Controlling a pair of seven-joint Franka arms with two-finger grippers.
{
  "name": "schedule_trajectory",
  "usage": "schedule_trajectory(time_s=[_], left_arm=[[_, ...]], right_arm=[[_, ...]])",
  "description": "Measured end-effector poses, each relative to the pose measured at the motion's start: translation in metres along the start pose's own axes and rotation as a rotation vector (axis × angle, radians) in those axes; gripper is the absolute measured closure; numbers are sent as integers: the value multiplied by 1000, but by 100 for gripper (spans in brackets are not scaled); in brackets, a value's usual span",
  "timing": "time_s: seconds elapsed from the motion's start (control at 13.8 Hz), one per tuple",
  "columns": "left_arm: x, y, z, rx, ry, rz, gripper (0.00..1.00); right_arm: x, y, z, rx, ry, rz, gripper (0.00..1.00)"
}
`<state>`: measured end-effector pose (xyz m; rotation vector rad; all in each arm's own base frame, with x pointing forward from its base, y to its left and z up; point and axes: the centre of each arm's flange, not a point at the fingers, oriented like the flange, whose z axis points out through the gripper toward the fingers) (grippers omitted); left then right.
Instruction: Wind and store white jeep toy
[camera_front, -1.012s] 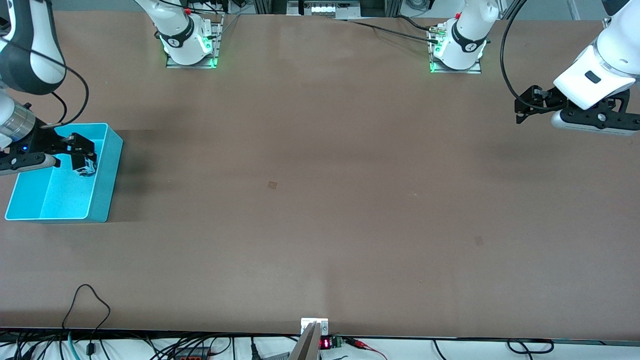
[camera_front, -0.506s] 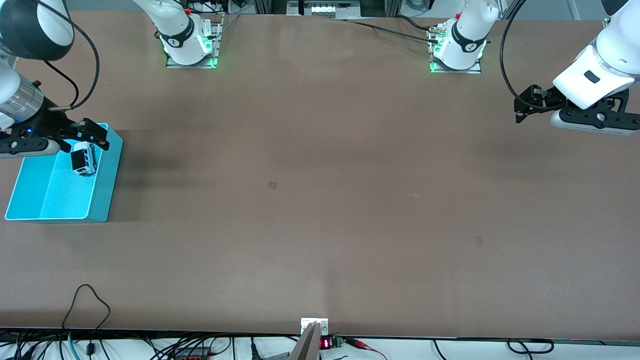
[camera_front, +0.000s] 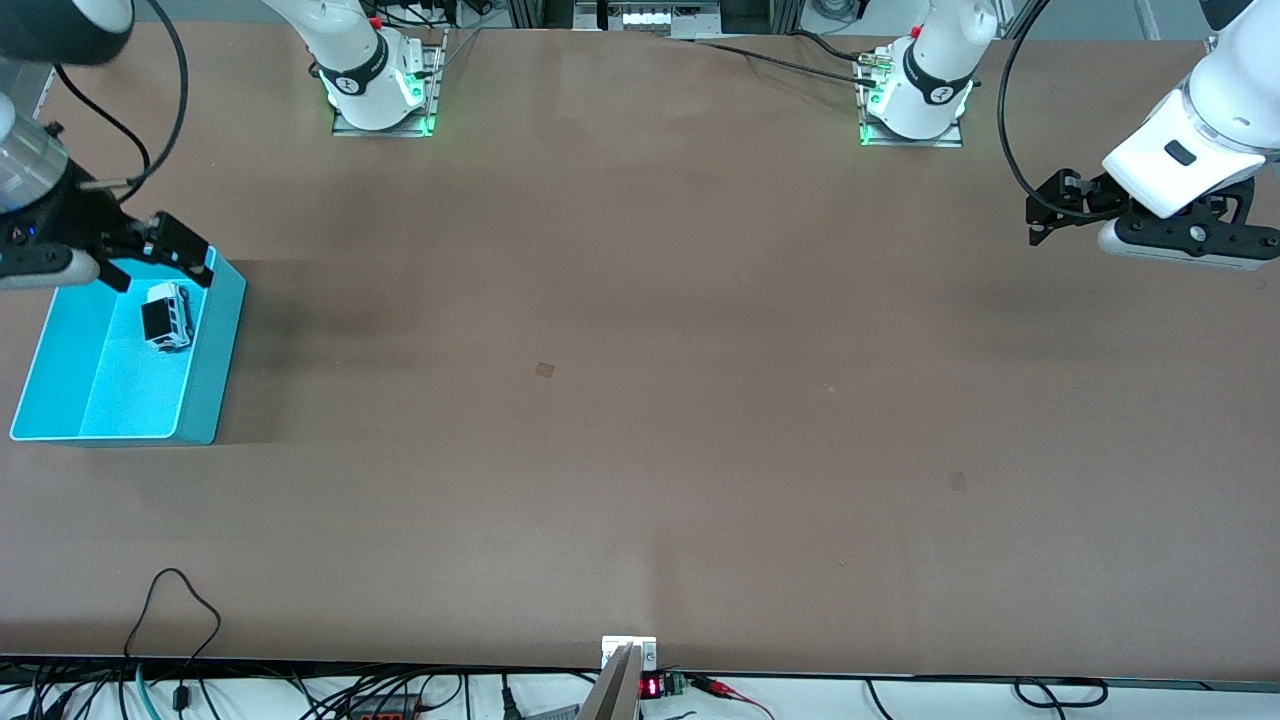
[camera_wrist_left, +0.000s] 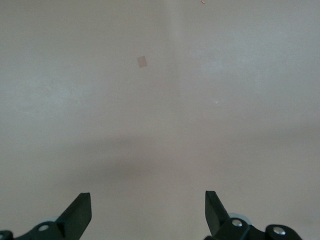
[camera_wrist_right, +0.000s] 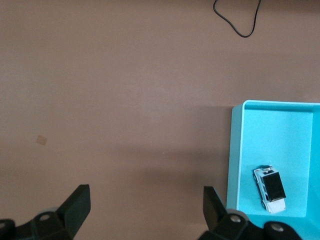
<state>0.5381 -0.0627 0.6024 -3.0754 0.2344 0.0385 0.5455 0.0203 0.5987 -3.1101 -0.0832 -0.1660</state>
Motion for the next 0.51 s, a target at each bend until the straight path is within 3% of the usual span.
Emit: schedule_trajectory(time_s=[0.22,0.51], left_arm=[[0,0,0,0,0,0,0],[0,0,0,0,-1,0,0]], right_arm=[[-13,-5,-36,-1,-48,7,0],[-21,-2,-57,-2,-40,11,0]])
